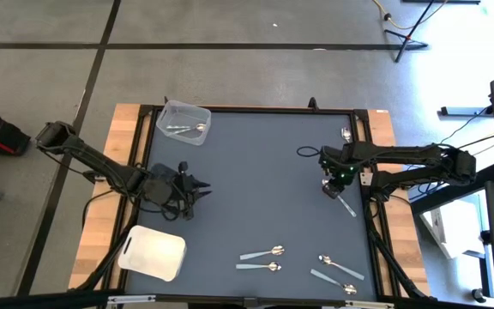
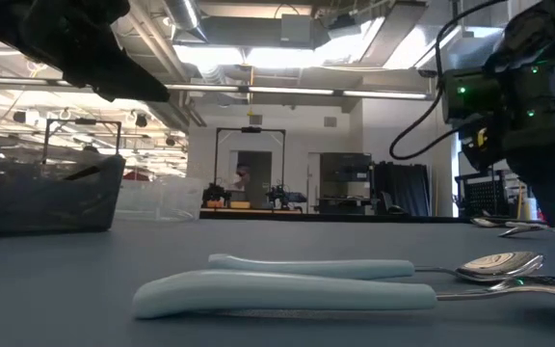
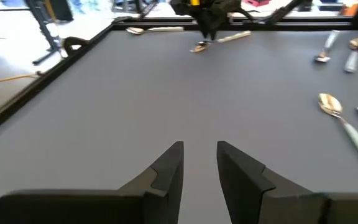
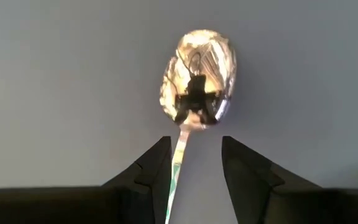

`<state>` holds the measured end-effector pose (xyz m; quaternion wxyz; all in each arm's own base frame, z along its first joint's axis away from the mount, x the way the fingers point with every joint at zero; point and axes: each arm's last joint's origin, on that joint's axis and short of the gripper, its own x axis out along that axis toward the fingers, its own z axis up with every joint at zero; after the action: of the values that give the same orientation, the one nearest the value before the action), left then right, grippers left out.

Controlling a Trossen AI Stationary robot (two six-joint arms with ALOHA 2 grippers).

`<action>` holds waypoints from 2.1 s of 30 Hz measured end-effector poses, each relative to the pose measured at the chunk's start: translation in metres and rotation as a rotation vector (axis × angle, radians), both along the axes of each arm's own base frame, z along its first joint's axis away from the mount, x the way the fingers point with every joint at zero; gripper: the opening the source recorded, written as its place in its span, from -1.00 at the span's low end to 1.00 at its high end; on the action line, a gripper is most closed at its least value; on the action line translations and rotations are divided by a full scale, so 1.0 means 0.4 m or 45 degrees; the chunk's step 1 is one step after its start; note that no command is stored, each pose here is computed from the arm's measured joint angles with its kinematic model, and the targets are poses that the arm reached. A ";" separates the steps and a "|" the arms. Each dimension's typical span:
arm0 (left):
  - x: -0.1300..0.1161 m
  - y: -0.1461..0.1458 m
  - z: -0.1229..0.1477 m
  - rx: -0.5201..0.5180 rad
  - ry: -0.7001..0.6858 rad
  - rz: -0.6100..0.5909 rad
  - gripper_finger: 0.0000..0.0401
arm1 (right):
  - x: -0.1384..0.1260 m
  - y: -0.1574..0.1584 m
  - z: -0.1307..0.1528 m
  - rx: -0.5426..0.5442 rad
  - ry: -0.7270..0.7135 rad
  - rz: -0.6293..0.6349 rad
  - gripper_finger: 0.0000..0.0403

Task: Sort silverware by color (type)
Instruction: Put the green spoon into the transparent bin

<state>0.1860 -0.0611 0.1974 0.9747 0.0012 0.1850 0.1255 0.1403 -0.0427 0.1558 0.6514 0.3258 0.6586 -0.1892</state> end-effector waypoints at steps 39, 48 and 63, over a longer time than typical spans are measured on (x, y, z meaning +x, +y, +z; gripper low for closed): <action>0.011 0.013 0.017 0.061 -0.069 0.026 -0.53 | 0.135 -0.053 0.062 -0.211 -0.184 0.255 -0.96; 0.020 0.043 0.017 0.079 -0.060 0.076 -0.13 | 0.242 -0.090 0.123 -0.549 -0.766 0.450 -0.98; 0.097 0.106 -0.007 0.010 -0.188 0.220 0.00 | 0.332 -0.088 0.149 -0.804 -1.648 0.647 -0.99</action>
<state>0.2249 -0.0186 0.1945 0.9712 -0.0201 0.1117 0.2094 0.2730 -0.0781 0.2152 0.9932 0.0085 0.1146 0.0158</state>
